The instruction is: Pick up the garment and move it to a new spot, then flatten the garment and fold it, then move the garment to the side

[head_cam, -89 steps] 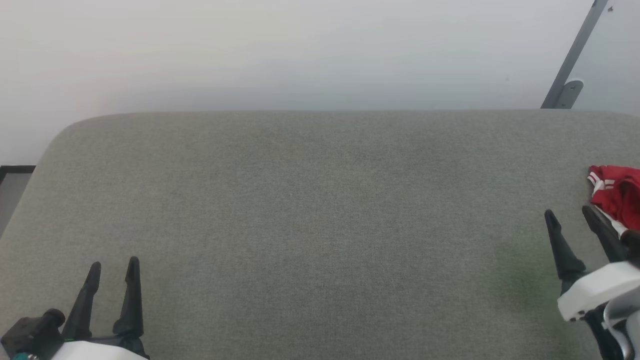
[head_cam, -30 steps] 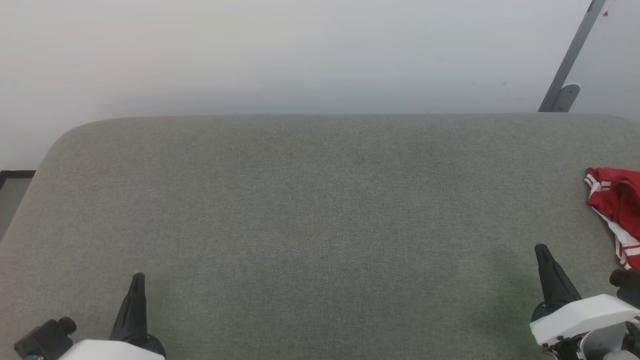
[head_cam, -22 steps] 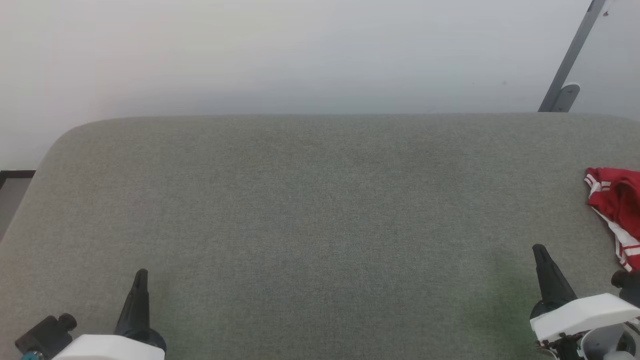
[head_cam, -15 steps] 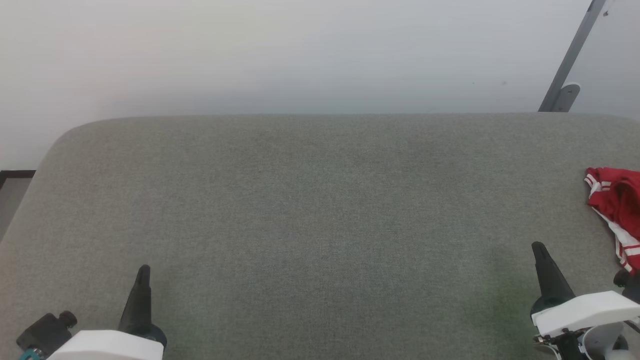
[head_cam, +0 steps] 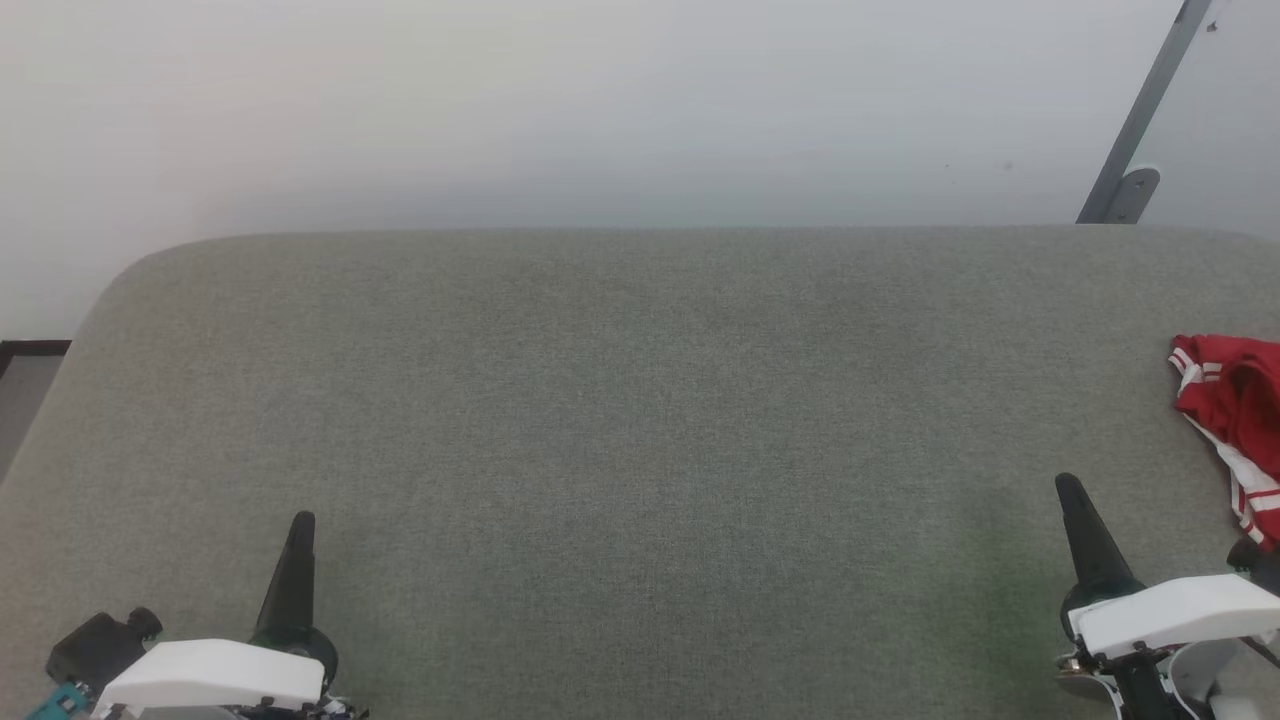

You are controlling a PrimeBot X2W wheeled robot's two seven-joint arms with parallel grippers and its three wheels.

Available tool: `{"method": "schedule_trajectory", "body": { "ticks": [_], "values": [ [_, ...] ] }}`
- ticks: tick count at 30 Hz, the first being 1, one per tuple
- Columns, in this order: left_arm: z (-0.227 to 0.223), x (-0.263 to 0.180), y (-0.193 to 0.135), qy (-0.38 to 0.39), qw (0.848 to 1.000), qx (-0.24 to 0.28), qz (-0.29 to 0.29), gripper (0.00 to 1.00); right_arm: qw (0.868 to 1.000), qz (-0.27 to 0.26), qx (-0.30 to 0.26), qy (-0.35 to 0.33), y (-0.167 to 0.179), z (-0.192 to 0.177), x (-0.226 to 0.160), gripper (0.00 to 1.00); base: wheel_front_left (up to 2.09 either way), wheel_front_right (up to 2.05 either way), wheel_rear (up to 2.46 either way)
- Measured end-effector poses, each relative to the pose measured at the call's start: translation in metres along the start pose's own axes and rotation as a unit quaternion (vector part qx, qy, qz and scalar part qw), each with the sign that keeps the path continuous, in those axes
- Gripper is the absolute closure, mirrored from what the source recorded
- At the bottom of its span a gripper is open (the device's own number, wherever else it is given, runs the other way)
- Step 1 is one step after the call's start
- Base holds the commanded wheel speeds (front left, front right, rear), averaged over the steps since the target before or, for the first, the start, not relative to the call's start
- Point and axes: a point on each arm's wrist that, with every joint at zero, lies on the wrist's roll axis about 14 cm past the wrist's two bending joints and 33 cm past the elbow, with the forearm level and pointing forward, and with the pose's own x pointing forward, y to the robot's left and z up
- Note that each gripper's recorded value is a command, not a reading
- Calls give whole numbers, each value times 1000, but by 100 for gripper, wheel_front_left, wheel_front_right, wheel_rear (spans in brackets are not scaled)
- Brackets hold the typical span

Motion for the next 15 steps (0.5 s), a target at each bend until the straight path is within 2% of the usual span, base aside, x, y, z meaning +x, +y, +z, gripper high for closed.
{"method": "schedule_trajectory", "body": {
  "ticks": [15],
  "values": [
    [-6, 4, -6, 10, 997, -73, -4, 100, 997, 2, 82, 0, 4, -2, 2, 100, 0, 0, 0]
  ]
}}
